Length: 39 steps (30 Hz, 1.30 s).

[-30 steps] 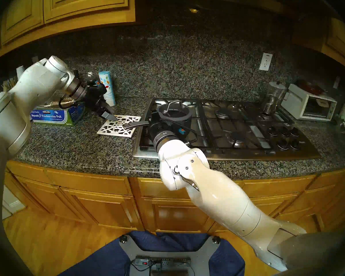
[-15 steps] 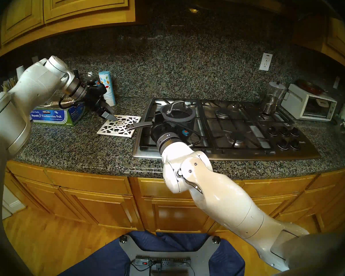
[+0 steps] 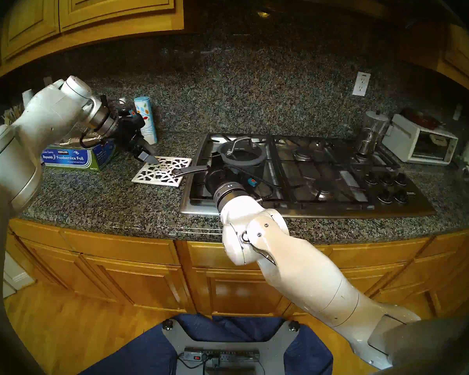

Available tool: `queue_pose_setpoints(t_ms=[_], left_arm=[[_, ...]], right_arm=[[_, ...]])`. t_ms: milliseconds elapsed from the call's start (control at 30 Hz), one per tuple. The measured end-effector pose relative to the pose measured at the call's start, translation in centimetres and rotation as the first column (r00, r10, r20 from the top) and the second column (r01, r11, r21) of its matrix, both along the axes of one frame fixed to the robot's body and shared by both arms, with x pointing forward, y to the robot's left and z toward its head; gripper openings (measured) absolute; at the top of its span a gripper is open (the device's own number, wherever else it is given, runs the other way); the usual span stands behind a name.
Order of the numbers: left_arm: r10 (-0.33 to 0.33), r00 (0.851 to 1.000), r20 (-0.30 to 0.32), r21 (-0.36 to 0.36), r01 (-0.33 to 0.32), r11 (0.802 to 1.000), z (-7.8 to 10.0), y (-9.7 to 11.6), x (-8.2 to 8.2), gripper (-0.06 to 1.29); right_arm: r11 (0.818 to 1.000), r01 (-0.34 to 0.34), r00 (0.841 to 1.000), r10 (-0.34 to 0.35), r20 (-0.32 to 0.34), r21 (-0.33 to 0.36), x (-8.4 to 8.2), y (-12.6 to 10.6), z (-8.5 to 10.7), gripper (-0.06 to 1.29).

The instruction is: Pick up the pot, put it on the stove, take off the pot lid

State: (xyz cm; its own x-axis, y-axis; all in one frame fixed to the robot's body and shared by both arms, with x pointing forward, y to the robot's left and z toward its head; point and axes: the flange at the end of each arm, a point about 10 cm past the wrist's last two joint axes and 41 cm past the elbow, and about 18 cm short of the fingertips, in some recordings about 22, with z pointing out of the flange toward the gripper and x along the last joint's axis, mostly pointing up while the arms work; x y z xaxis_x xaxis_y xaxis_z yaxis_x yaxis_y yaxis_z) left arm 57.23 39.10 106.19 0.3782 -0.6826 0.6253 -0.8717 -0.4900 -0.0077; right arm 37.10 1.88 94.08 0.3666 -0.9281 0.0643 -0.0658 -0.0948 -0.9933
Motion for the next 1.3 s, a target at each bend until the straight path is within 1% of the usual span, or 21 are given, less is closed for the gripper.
queue_pose_setpoints(t_ms=[100, 133, 167, 233, 267, 600, 767, 1200, 1300], left_arm=[[0.000, 1.000, 0.000, 0.000, 0.000, 1.000, 0.0, 0.0, 0.0, 1.23], [0.000, 1.000, 0.000, 0.000, 0.000, 1.000, 0.0, 0.0, 0.0, 1.23], [0.000, 1.000, -0.001, -0.001, 0.000, 1.000, 0.0, 0.0, 0.0, 1.23], [0.000, 1.000, -0.001, -0.001, 0.000, 1.000, 0.0, 0.0, 0.0, 1.23], [0.000, 1.000, -0.001, -0.001, 0.000, 1.000, 0.0, 0.0, 0.0, 1.23], [-0.004, 1.000, -0.003, -0.003, 0.004, 1.000, -0.1, 0.0, 0.1, 1.23], [-0.007, 1.000, -0.004, -0.003, 0.007, 1.000, -0.1, -0.1, 0.1, 1.23], [-0.011, 1.000, -0.005, -0.004, 0.011, 1.000, -0.1, -0.1, 0.1, 1.23], [-0.011, 1.000, -0.005, -0.005, 0.011, 1.000, -0.1, -0.1, 0.1, 1.23]], right_arm=[[1.000, 0.000, 1.000, 0.000, 0.003, 0.004, 0.0, 0.0, 0.0, 0.23], [1.000, -0.001, 1.000, 0.001, 0.007, 0.005, 0.0, 0.0, 0.0, 0.46], [1.000, -0.002, 1.000, 0.002, 0.011, 0.007, 0.1, 0.0, 0.1, 0.65], [1.000, -0.005, 1.000, 0.004, 0.019, 0.012, 0.1, 0.0, 0.2, 1.12], [1.000, -0.006, 1.000, 0.006, 0.022, 0.014, 0.1, 0.0, 0.2, 1.21], [1.000, -0.016, 1.000, 0.015, 0.028, 0.024, -0.1, 0.2, 0.4, 1.21], [0.999, -0.020, 0.999, 0.019, 0.027, 0.033, -0.5, 0.3, 0.5, 1.21], [0.998, -0.006, 1.000, 0.004, 0.030, 0.069, -2.4, -0.4, 1.7, 1.21], [0.997, -0.005, 1.000, 0.004, 0.020, 0.072, -3.1, -0.5, 1.7, 1.21]])
